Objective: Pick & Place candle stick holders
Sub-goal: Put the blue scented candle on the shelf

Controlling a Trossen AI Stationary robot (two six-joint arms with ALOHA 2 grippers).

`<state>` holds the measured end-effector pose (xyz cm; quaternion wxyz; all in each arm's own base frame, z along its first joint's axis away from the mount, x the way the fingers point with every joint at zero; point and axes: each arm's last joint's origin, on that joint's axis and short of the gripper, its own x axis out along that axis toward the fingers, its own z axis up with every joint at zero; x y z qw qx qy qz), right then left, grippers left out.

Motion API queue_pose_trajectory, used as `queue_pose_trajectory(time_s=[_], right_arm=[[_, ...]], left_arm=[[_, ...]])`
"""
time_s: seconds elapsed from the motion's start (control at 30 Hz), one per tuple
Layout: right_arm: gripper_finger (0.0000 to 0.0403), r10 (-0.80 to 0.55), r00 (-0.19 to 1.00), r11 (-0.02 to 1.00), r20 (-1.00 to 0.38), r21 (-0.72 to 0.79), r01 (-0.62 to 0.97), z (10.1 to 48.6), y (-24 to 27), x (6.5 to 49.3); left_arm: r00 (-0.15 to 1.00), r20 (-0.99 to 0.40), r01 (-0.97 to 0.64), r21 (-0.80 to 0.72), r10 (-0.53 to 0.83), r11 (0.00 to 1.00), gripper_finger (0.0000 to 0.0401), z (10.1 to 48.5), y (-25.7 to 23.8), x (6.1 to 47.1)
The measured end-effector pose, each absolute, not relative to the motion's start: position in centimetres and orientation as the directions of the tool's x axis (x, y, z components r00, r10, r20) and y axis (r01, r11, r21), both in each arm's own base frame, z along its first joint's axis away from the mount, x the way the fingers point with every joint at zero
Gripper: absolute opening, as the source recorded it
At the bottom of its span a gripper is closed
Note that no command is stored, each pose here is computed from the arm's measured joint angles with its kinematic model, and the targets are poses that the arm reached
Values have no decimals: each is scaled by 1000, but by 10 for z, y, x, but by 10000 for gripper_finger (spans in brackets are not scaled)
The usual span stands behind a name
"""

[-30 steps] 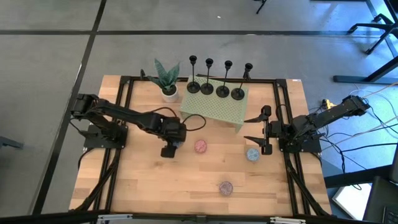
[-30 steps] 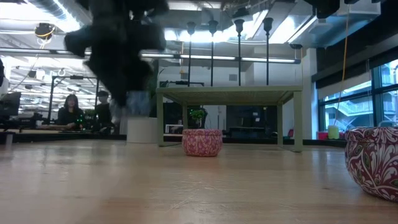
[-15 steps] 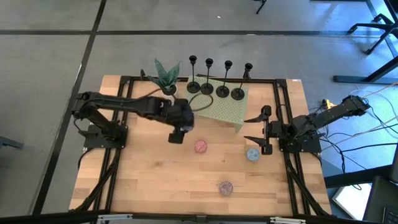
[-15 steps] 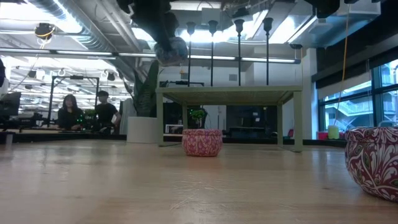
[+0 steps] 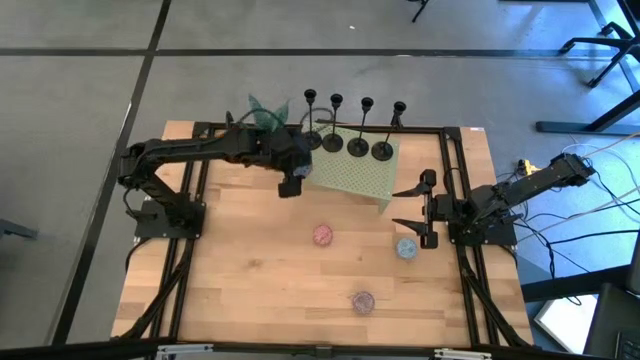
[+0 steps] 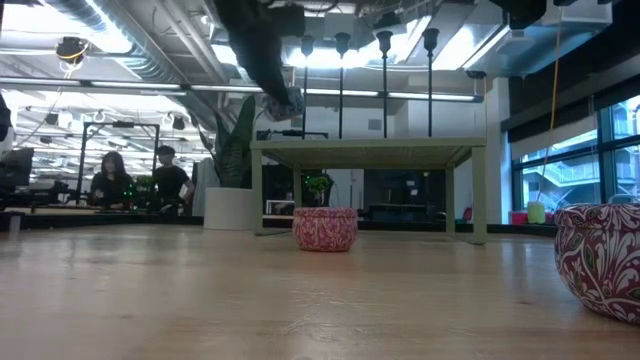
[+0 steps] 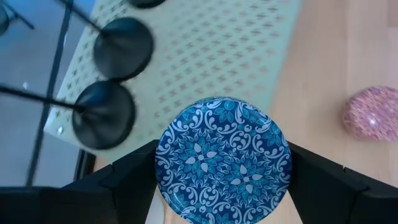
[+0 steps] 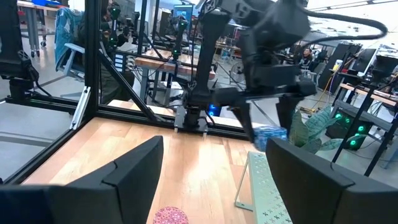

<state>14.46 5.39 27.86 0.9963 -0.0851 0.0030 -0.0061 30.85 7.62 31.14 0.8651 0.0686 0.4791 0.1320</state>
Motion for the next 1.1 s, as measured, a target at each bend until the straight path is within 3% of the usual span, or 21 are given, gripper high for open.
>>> queue_pose_trajectory(time_s=[0.4,1.1], right_arm=[[289,-13,1000,985,-2,-169,12,279,54,145],[289,-13,1000,985,-2,-170,12,279,54,145]], left_arm=[[493,-811,-261,208,316,943,304,299,100,316],[419,-847,-238,245,327,940,317,279,107,325]])
